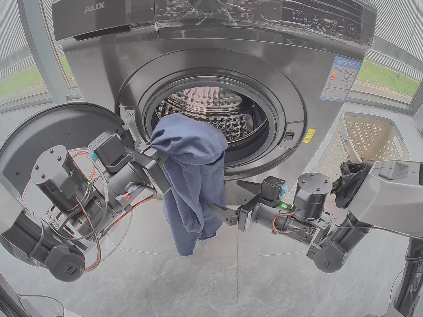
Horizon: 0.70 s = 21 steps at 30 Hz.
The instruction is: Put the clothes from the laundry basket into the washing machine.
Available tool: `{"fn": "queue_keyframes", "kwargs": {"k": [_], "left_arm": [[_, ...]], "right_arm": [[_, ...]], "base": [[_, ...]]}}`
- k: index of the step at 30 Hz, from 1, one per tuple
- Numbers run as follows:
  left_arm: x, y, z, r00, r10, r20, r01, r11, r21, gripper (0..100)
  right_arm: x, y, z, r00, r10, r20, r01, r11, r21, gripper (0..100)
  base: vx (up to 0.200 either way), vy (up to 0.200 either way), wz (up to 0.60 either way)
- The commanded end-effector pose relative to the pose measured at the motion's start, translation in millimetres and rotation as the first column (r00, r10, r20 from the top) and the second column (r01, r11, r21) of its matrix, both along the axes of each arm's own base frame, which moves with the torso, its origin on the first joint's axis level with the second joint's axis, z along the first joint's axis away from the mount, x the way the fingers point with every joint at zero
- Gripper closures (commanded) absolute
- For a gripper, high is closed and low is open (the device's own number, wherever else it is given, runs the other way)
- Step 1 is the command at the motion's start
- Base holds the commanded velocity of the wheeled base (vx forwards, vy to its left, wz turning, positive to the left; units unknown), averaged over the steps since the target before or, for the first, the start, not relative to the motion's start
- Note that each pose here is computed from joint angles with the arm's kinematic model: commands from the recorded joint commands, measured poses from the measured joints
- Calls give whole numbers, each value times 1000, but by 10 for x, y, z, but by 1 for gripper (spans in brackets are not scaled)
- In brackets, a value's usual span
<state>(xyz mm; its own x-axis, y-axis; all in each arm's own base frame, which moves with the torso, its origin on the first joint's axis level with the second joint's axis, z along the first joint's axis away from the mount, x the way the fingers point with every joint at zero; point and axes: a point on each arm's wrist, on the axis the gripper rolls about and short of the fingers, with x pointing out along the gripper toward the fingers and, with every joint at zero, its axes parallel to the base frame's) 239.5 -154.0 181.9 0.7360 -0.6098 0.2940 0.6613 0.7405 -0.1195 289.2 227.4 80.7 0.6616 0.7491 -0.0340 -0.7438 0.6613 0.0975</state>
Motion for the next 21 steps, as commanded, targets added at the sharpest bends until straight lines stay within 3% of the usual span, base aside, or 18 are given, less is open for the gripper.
{"fn": "queue_keyframes", "kwargs": {"k": [1, 8, 21], "left_arm": [[-8, 6, -2, 1000, 0, 0, 0, 1000, 0, 100], [-13, 9, -11, 1000, 0, -3, 0, 1000, 1, 100], [-41, -25, -29, 1000, -15, -10, 15, 1000, 4, 100]], "right_arm": [[165, 110, -142, 999, 39, 0, -39, 999, 3, 0], [215, 158, -140, 995, 99, 9, -99, 995, 20, 0], [373, 317, -120, 992, 103, 74, -108, 992, 62, 0]], "base": [[0, 0, 0], [0, 0, 0], [0, 0, 0]]}}
